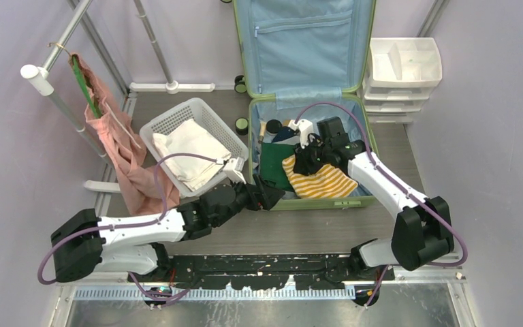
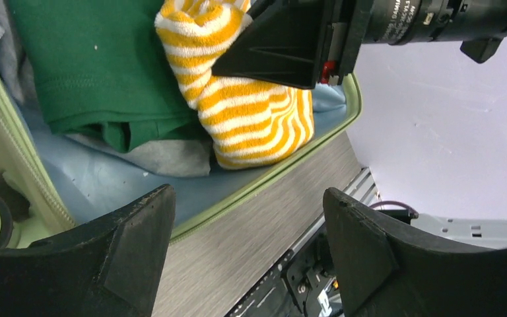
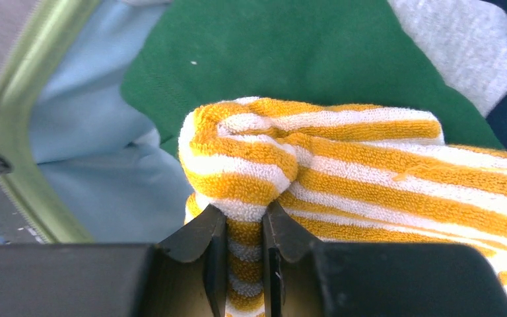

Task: Open, take out, and arrange the luggage
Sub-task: Pick up the clothes from the luggage.

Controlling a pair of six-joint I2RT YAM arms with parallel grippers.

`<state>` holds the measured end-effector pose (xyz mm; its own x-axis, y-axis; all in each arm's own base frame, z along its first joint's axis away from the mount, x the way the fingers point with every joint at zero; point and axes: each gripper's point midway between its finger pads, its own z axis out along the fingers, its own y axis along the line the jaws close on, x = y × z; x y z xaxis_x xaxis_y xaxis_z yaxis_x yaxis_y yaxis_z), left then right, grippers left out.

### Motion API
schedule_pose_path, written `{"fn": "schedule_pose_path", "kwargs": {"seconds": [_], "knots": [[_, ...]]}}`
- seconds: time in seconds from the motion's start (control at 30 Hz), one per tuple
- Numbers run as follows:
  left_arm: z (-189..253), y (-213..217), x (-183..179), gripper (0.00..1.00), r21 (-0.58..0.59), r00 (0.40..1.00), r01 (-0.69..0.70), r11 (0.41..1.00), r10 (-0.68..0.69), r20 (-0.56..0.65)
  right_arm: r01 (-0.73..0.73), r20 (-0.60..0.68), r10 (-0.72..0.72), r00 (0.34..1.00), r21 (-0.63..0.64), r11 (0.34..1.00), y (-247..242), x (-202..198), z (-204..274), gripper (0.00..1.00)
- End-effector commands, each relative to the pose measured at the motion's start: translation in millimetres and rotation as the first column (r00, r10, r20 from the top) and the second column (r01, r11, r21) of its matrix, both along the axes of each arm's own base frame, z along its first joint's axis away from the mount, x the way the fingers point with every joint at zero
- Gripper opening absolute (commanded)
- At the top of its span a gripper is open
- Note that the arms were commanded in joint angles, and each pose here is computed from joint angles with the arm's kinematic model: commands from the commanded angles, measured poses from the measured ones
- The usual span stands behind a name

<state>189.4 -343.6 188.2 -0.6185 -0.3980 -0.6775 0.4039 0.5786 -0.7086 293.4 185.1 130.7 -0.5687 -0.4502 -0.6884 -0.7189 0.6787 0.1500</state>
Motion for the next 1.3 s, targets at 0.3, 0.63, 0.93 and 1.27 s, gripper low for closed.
{"fn": "schedule_pose_path", "kwargs": {"seconds": [0.3,0.63,0.93,1.27], "knots": [[28,-42,31,0.87,-0.054,0.993,-0.034,0.998,0.039,0.108,-0.028,-0.077,0.047,0.996,0.235,0.972,14,-9,36,0.52],[-4,-44,44,0.91,0.024,0.993,-0.087,0.996,0.085,0.077,-0.014,-0.087,0.032,0.996,0.204,0.979,9,-7,29,0.57],[-27,-63,56,0.84,0.008,0.995,-0.094,0.995,0.094,0.016,0.059,-0.169,-0.026,0.985,0.192,0.98,1,2,14,0.32],[-31,-82,66,0.84,-0.058,0.999,-0.038,0.998,0.036,-0.021,0.088,-0.25,-0.004,0.968,0.326,0.941,-3,1,24,0.17]]}}
